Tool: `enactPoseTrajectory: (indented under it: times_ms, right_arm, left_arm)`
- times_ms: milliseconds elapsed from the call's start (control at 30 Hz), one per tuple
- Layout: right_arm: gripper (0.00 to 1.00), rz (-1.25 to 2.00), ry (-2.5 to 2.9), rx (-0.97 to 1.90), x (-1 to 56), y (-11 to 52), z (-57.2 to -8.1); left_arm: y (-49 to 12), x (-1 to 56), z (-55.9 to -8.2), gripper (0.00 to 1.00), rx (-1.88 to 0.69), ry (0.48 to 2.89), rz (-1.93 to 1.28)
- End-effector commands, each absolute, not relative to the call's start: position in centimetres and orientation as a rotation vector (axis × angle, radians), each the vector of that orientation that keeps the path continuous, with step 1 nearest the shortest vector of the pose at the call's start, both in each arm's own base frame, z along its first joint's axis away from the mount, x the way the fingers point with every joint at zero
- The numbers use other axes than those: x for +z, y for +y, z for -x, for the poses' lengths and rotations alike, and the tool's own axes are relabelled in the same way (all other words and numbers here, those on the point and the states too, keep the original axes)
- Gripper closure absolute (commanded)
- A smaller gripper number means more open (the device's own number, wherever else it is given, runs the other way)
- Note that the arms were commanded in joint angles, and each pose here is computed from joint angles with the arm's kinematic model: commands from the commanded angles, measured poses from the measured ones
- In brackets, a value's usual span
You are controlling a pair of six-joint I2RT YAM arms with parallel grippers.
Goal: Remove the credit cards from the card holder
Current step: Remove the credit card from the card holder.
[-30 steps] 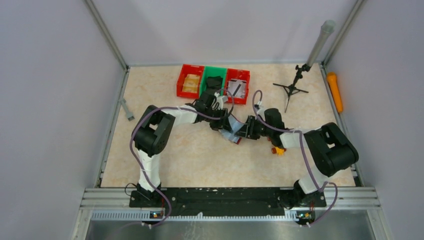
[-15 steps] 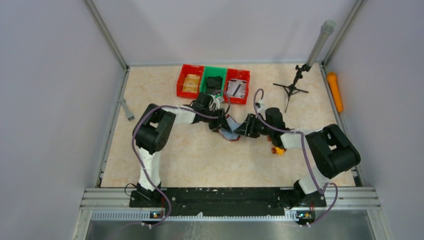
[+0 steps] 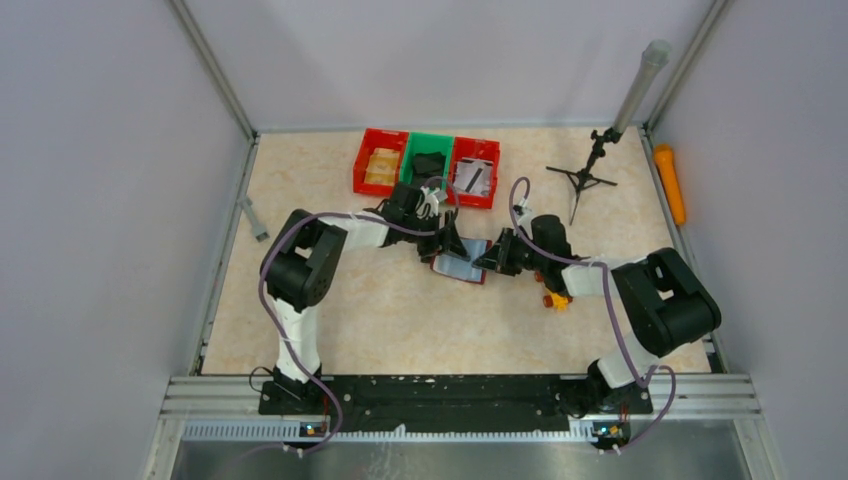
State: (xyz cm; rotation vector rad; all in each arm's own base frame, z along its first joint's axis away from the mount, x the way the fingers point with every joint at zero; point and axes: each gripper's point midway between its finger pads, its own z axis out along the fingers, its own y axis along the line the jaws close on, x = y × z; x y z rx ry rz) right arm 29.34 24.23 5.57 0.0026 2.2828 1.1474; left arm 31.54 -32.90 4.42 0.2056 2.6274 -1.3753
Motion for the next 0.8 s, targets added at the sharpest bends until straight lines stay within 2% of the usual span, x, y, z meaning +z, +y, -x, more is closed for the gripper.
enactPoseTrajectory:
  times_ms: [0,167,367,767]
  right_arm:
    - [1.0,0.046,2.214,1.158,7.2,24.5,-30.5]
    - [1.0,0.049,2.202,1.169,7.5,24.6,-30.4]
    - [1.0,0.046,2.196,1.2,7.8,24.7,-30.2]
    - [1.0,0.036,2.193,1.289,7.9,25.1,-29.9]
  left_arm:
    - [-31.6,4.3,-32.0,0.21,-1.246,2.584,-0.241]
    - [-32.3,5.8,-31.6,0.02,-1.252,2.508,-0.333]
    - [-31.9,4.9,-31.3,0.01,-1.075,2.56,-0.412]
    - [-31.7,3.5,-30.7,0.02,-0.931,2.607,-0.525]
